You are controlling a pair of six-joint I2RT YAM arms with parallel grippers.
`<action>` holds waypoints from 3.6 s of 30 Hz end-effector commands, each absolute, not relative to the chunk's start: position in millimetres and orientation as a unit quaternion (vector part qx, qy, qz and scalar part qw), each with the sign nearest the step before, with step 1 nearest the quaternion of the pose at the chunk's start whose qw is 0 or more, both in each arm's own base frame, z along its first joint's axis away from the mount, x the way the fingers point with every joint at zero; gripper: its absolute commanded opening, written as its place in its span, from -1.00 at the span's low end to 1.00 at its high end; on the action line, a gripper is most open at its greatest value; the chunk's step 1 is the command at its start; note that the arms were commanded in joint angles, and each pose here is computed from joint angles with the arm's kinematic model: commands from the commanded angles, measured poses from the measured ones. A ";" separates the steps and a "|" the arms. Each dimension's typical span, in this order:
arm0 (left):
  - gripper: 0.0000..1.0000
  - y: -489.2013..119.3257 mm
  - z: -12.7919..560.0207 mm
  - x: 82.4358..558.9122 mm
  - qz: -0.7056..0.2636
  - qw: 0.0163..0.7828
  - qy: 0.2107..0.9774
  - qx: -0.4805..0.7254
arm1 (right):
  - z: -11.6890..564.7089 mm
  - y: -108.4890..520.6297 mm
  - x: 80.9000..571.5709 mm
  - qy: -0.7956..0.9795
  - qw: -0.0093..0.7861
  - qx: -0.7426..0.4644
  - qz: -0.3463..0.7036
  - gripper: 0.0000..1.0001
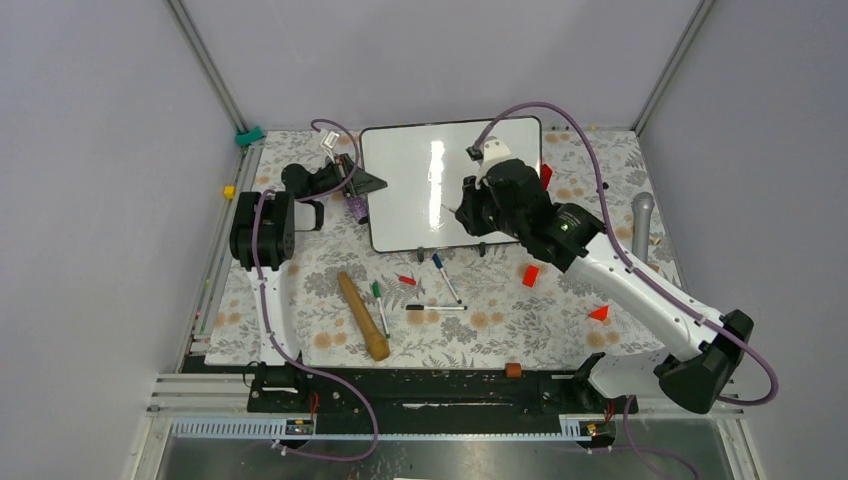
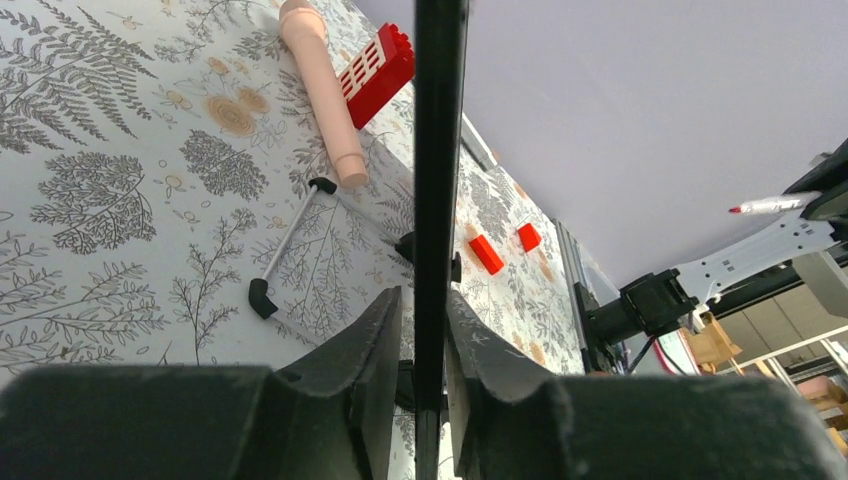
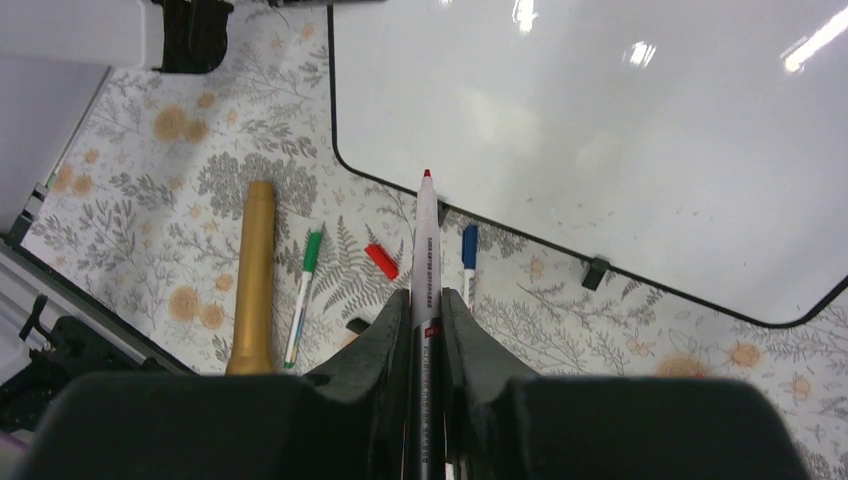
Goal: Write a sentence on the whiteboard
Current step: Hold the whiteboard on the whiteboard stand.
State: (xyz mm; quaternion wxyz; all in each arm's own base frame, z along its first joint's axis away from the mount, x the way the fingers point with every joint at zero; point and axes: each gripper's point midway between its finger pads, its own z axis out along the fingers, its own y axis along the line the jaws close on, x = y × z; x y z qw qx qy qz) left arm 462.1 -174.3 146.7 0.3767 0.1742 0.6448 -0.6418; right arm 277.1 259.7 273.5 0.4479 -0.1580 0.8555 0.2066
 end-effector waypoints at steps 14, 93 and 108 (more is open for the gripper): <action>-1.00 -176.3 159.3 448.3 -0.627 0.406 0.632 0.208 | 308.1 279.7 311.2 0.838 0.485 -0.142 0.206 -1.00; -1.00 -195.6 131.0 402.5 -0.632 0.381 0.655 0.161 | 332.0 246.9 332.4 0.758 0.621 -0.140 0.143 -1.00; -1.00 -197.5 115.1 411.9 -0.653 0.337 0.667 0.120 | 325.5 264.0 333.1 0.761 0.607 -0.158 0.168 -1.00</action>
